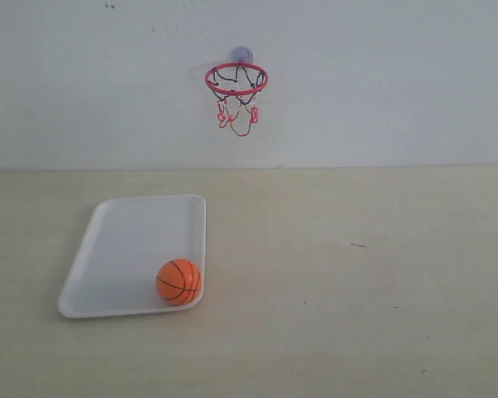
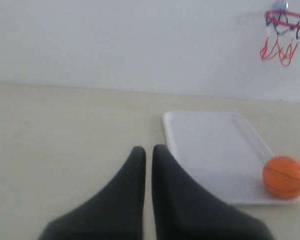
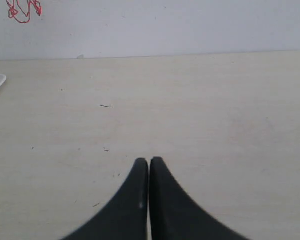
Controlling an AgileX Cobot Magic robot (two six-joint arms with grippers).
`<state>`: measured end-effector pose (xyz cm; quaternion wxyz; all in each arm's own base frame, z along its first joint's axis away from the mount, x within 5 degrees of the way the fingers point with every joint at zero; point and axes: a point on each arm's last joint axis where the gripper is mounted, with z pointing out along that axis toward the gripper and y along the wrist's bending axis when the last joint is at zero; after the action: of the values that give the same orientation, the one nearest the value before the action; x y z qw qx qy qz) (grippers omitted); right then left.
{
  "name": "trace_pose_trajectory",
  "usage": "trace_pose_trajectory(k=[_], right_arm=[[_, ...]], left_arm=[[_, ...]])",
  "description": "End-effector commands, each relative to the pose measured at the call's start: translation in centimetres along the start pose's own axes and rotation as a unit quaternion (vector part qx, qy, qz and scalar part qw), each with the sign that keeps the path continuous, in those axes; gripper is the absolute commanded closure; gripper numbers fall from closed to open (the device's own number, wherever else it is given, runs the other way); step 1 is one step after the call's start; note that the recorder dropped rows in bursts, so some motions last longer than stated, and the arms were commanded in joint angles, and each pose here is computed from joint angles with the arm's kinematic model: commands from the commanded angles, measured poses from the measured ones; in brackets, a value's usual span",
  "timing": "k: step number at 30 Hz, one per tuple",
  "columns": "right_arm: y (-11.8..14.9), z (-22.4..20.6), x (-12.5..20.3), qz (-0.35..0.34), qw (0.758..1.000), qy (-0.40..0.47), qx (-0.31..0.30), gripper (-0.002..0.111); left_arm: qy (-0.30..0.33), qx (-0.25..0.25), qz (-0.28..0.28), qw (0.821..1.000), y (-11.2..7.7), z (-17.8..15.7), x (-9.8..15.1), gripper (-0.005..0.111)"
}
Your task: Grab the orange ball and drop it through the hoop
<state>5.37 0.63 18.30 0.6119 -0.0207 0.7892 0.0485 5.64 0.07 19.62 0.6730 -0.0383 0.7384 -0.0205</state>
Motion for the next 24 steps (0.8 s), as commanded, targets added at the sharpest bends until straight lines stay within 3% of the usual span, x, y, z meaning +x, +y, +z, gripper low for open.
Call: trace_pose_trajectory(k=[1,5,7,10,12,13,15,18,21,24], right_arm=[[0.0,0.0,-0.1,-0.002,1.000,-0.007,0.000,0.109],[0.0,0.0,-0.1,-0.002,1.000,-0.007,0.000,0.109],[0.0,0.0,-0.1,-0.002,1.000,-0.007,0.000,0.109],[0.0,0.0,-0.1,-0.002,1.000,-0.007,0.000,0.109],[0.0,0.0,-0.1,-0.002,1.000,-0.007,0.000,0.109],[0.0,0.0,-0.1,-0.002,1.000,-0.007,0.000,0.109],[0.0,0.0,-0.1,-0.002,1.000,-0.007,0.000,0.109],[0.0,0.0,-0.1,-0.002,1.000,-0.007,0.000,0.109],[0.0,0.0,-0.1,-0.002,1.000,-0.007,0.000,0.109],[0.0,0.0,-0.1,-0.002,1.000,-0.007,0.000,0.109]], left_arm=[[-0.188,0.000,-0.005,0.982,0.0,-0.7,-3.4,0.103],[-0.355,-0.001,-0.001,0.935,0.0,-2.3,-6.1,0.103],[-0.401,-0.001,-0.001,0.916,0.0,-3.1,-7.2,0.103],[-0.399,0.006,0.028,0.916,-0.6,-3.0,-10.0,0.103],[-0.342,0.019,0.023,0.939,-0.9,-1.3,-11.7,0.103],[-0.274,0.026,-0.018,0.961,-1.0,0.8,-12.7,0.103],[-0.139,0.016,-0.071,0.988,-0.9,4.5,-12.9,0.103],[0.027,-0.012,-0.085,0.996,-0.6,9.7,-11.0,0.103],[0.068,-0.019,-0.087,0.994,-0.4,12.4,-9.5,0.103],[0.047,-0.013,-0.088,0.995,-0.4,14.8,-8.7,0.103]])
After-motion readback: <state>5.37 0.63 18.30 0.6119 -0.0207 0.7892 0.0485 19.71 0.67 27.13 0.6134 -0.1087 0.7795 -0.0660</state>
